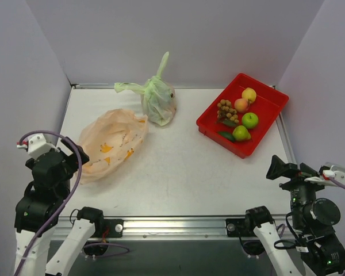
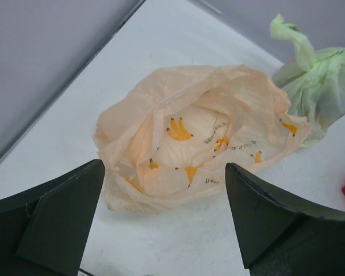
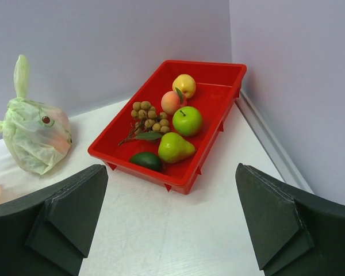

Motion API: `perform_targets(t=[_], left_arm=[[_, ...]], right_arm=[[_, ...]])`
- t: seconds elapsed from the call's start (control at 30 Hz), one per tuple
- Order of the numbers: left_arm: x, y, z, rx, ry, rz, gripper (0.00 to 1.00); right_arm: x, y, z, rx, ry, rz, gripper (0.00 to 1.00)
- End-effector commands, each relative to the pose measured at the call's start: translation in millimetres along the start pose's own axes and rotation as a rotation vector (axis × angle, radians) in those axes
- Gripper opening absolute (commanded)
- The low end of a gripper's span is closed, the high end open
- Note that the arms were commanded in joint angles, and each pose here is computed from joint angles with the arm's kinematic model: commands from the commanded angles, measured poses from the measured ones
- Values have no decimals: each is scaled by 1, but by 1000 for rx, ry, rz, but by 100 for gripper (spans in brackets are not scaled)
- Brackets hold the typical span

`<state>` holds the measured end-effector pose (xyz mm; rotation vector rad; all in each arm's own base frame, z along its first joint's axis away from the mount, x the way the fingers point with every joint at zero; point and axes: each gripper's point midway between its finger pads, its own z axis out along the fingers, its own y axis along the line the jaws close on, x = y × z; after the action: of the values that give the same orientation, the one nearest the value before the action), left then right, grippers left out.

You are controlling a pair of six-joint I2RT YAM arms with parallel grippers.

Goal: Untie the knot of the plastic bag and take out the fruit

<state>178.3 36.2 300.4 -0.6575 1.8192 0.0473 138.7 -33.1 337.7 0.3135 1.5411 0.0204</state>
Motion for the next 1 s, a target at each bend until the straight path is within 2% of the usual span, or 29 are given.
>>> perform_targets(t=[0.0,0.17,0.43,0.67,0.97], left_arm=[[-37,12,-30,24,-128,22,97],[-63,22,-60,113,-278,37,97],[-71,27,-92,268,-453,-5,97],[-74,51,-102,231,-564,-78,97],[-72,54,-95,203,-584,-104,97]], right_arm=[[-18,-8,-11,11,-63,-27,100],[-22,-8,-14,-2,-75,-55,100],[-22,-9,-20,-25,-98,-78,100],[-19,-12,-24,-26,-108,-98,100],[-16,-9,-20,-31,-90,-111,100]])
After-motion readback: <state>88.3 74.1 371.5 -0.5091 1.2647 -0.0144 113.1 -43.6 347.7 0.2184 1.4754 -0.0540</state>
